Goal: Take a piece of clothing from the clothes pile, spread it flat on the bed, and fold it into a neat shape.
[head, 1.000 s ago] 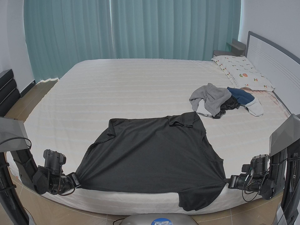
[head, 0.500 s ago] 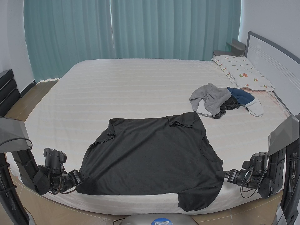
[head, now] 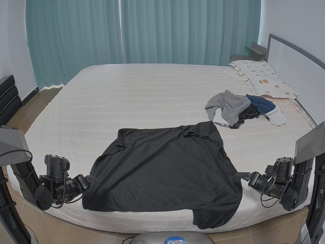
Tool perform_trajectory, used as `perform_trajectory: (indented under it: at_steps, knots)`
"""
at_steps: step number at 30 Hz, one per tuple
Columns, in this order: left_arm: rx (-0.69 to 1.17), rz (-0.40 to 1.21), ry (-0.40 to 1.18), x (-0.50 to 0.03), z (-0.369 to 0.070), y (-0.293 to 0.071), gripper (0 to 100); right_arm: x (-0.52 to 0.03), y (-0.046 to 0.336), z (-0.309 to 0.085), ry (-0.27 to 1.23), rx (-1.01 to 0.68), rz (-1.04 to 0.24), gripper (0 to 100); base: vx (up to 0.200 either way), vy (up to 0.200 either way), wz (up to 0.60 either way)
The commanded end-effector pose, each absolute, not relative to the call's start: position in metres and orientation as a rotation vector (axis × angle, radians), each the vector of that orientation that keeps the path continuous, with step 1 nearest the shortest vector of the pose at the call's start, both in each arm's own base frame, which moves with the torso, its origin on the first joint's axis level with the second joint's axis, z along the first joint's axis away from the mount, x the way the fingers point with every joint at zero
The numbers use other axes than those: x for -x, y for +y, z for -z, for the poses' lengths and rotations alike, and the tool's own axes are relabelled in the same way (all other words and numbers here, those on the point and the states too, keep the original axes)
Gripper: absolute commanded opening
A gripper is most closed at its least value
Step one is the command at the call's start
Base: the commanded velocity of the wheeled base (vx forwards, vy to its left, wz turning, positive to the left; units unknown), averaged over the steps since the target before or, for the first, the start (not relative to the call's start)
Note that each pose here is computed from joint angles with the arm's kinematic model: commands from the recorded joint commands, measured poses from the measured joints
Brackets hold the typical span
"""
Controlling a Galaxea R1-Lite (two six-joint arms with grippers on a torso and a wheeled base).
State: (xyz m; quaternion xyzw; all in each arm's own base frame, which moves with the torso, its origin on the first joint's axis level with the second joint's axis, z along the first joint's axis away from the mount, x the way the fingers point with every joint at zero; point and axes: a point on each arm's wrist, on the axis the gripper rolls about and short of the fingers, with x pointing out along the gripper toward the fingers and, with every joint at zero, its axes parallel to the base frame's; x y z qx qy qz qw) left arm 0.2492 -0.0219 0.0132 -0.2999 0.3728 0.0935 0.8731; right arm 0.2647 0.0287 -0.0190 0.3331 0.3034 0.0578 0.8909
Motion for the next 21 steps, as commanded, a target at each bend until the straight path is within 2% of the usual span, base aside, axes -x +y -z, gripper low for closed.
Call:
perform_trajectory:
  at_steps: [1, 6, 21]
  knots:
    - [0.631, -0.197, 0.772, -0.2490, -0.0140, -0.0210, 100, -0.2653, 0.0293, 0.0168, 0.615, -0.691, -0.128, 100, 0.000, 0.200, 0.00]
    - [0.630, -0.199, 0.776, -0.2491, -0.0128, -0.0210, 100, -0.2654, 0.0293, 0.0164, 0.614, -0.693, -0.128, 100, 0.000, 0.200, 0.00]
    - [0.686, -0.213, 0.764, -0.2536, -0.0127, -0.0233, 100, -0.2684, 0.0296, 0.0134, 0.594, -0.694, -0.133, 100, 0.000, 0.000, 0.00]
